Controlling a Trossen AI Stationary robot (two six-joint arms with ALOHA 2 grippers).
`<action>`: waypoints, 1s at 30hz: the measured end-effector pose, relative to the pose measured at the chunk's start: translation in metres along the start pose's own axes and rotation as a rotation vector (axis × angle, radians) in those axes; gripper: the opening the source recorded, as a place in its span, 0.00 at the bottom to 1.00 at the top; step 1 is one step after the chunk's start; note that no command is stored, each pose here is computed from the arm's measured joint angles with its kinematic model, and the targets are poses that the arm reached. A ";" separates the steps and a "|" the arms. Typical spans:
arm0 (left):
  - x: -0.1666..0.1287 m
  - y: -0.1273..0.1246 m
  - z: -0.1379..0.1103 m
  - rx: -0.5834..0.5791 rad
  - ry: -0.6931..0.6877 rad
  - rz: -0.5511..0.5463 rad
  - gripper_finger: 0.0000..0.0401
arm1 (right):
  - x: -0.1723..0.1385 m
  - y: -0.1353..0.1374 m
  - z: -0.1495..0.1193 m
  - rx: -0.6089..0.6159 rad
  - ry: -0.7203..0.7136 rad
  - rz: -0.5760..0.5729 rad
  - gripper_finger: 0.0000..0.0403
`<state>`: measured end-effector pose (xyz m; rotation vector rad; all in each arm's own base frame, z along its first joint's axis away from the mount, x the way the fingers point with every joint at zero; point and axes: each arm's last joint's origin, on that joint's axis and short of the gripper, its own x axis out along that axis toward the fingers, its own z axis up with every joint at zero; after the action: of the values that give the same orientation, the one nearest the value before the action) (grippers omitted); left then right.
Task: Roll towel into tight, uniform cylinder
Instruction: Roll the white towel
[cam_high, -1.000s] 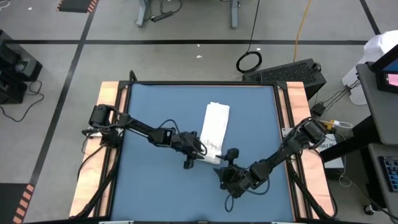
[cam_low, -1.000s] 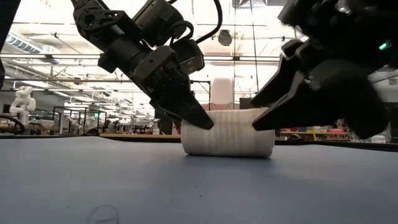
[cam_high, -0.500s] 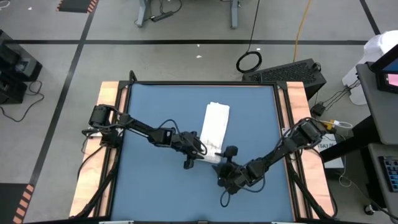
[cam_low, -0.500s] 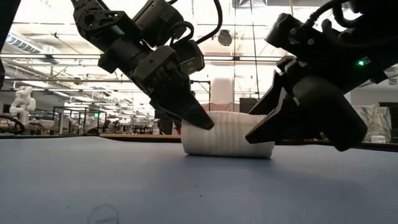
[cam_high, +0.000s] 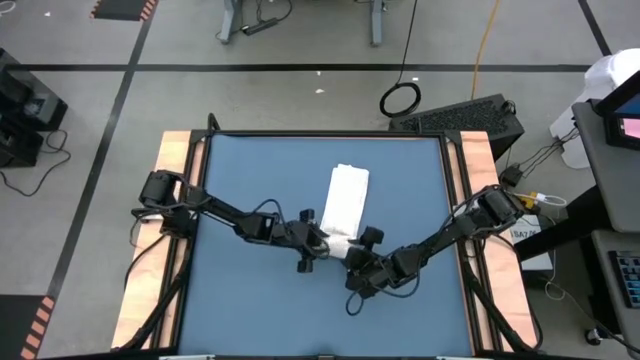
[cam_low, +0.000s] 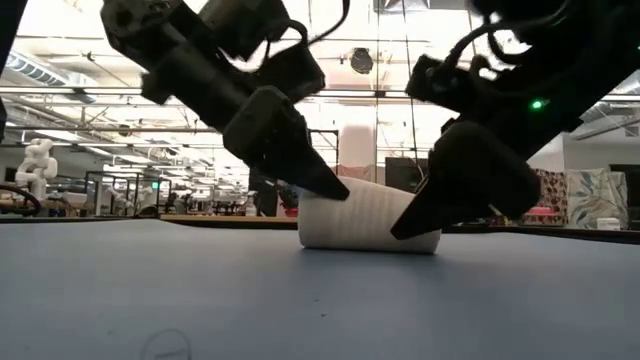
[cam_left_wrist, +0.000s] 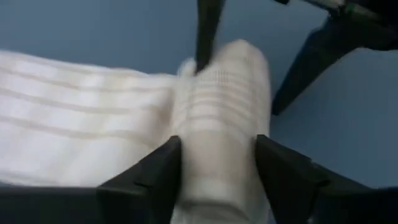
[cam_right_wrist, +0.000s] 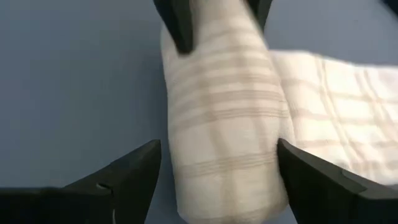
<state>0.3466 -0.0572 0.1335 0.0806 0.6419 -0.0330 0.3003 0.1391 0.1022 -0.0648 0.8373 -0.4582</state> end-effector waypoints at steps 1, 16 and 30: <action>-0.003 -0.003 0.003 0.025 -0.014 0.041 0.53 | 0.001 -0.001 0.000 0.010 0.012 0.002 0.74; -0.026 -0.058 0.005 0.350 -0.044 0.255 0.67 | 0.008 -0.008 0.000 0.031 0.057 0.010 0.74; -0.014 -0.053 0.007 0.423 -0.092 0.238 0.67 | 0.009 -0.007 0.003 -0.061 0.045 0.028 0.74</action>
<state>0.3368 -0.1107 0.1437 0.5599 0.5223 0.0577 0.3048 0.1286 0.0995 -0.0995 0.8954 -0.4091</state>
